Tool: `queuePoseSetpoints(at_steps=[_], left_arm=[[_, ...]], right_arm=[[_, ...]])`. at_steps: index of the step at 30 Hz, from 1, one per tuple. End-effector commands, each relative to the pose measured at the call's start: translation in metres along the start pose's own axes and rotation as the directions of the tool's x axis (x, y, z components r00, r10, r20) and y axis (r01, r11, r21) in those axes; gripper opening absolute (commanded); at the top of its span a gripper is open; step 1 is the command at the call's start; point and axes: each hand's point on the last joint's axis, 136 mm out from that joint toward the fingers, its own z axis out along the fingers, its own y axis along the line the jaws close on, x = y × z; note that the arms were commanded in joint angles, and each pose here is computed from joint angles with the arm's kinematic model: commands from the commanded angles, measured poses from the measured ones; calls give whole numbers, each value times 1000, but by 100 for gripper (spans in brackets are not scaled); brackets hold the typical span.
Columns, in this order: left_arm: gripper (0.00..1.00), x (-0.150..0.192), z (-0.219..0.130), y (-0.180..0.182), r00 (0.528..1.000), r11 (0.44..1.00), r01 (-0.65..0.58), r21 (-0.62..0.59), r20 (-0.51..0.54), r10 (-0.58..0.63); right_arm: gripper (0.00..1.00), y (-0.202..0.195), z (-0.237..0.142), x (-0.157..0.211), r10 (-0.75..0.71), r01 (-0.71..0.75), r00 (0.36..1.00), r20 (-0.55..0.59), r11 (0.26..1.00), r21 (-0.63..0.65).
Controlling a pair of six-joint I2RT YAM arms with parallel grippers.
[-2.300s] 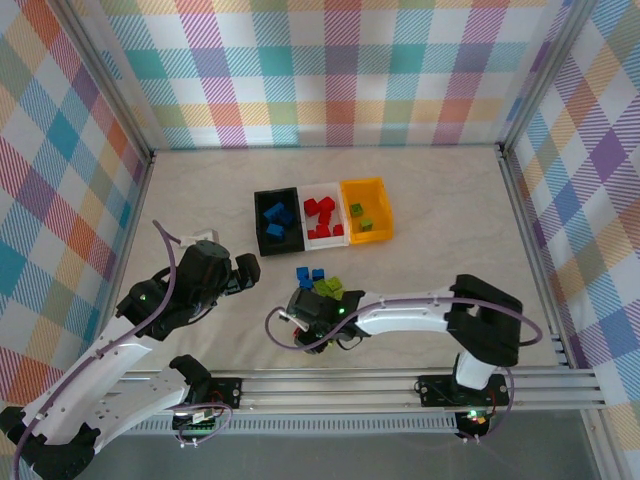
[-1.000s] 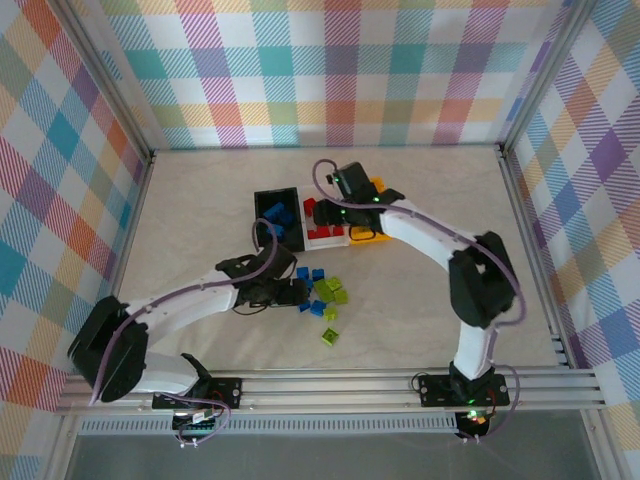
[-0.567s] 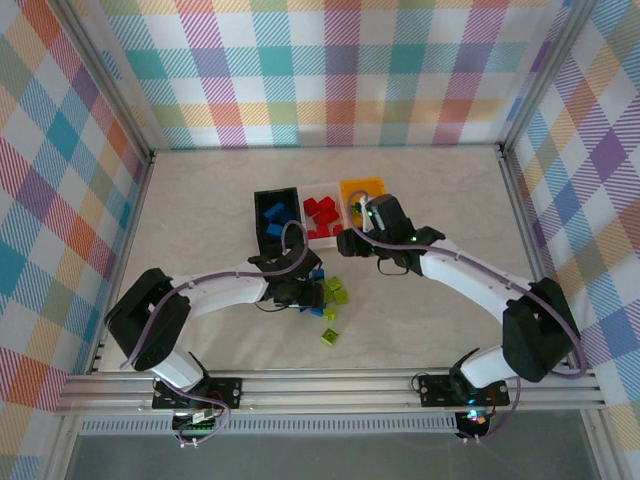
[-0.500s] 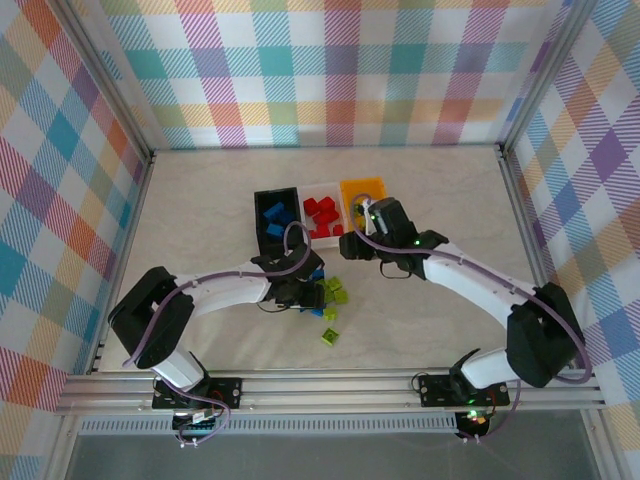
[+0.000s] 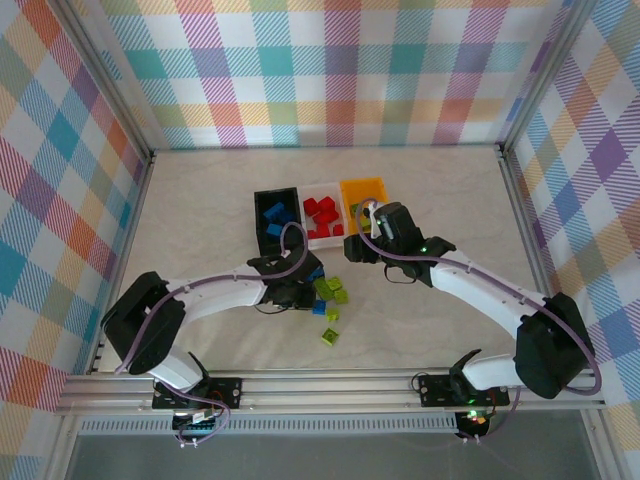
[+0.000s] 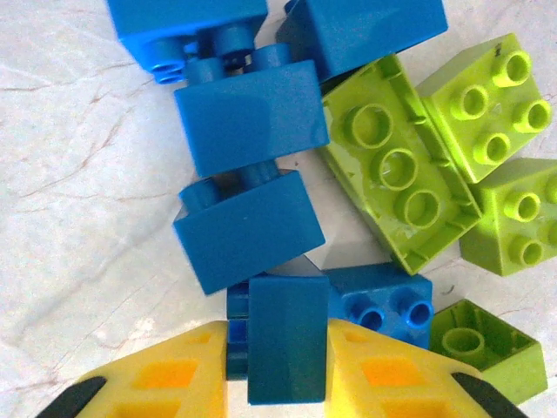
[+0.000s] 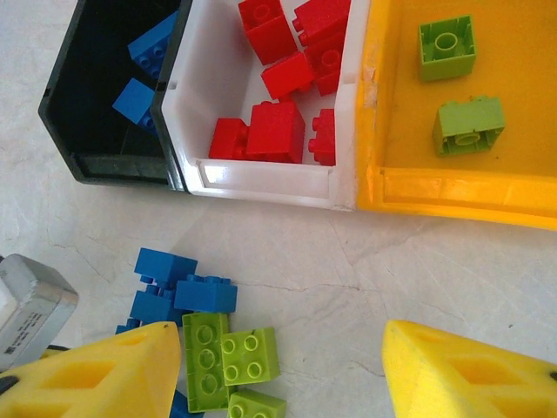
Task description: Sort the legos into containers by color
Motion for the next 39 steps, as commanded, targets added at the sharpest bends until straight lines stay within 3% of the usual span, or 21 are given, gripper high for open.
queuePoseSetpoints(at_steps=[1,9,16,21,27,29,35,39], left_arm=[[27,3,-14,9,1000,1000,13,-27,23,-12],[27,-15,-60,12,994,1000,25,-15,111,-23],[24,-101,-98,45,955,989,124,-75,278,-99],[24,-163,-80,70,942,969,193,-155,307,-138],[24,-214,-55,82,939,946,226,-232,311,-149],[29,-224,-47,84,941,940,232,-249,302,-153],[69,-235,-67,64,930,960,226,-168,332,-161],[77,-215,-100,39,922,979,185,-84,360,-143]], right_arm=[[63,0,-2,-5,19,-19,999,33,1000,-4],[63,0,-5,-6,23,-22,999,42,1000,-9],[63,-2,-5,-1,34,-34,999,36,999,-8],[64,-3,-5,3,42,-41,999,28,999,-8],[64,-4,-9,6,50,-49,998,29,999,-8],[65,-4,-11,6,51,-51,998,33,999,-9],[68,-3,-17,4,52,-51,998,46,999,-16],[69,-3,-18,3,51,-49,997,57,999,-20]])
